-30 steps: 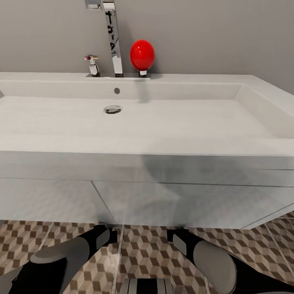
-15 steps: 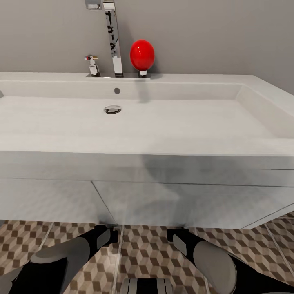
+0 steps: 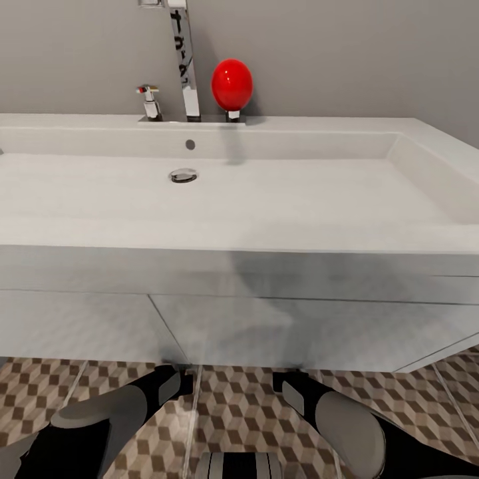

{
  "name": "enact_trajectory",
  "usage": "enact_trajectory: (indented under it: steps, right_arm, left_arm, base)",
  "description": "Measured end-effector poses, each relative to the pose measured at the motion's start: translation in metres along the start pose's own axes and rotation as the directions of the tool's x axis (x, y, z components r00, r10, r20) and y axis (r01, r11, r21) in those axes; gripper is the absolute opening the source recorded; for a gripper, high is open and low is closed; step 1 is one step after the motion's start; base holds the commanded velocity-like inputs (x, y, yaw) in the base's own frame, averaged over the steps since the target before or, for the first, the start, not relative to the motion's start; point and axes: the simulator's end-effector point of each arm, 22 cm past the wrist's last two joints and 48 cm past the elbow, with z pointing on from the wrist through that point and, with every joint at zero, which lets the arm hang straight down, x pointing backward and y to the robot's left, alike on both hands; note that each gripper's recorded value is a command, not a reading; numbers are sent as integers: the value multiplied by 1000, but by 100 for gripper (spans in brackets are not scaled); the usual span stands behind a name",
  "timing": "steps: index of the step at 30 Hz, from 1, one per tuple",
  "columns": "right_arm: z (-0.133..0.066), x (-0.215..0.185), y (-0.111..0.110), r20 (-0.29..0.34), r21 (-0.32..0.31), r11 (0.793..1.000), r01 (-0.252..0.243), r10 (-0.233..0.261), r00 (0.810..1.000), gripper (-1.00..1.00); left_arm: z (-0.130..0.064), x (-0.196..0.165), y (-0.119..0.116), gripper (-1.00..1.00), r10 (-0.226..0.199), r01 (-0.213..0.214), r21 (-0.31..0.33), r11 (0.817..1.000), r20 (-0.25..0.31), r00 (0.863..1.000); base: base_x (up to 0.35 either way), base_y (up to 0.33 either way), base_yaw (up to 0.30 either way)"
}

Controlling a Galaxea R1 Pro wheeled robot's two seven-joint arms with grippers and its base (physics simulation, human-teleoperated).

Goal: Take the four mousetraps from the cabinet in the bathroom and place them on the bathroom floor. Make sure all four end up on the same floor surface, and ensure that at least two of them are either under or directly next to the same bathroom sink.

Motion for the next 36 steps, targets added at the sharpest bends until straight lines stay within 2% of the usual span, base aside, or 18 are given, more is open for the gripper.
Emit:
enact_trajectory:
  steps: [36]
  right_arm:
    - [16,5,-9,-11,19,1000,-13,13,1000,-100]
  left_arm:
    - [16,6,4,-100,11,-11,-10,1000,-28,1000]
  base:
    - [0,0,0]
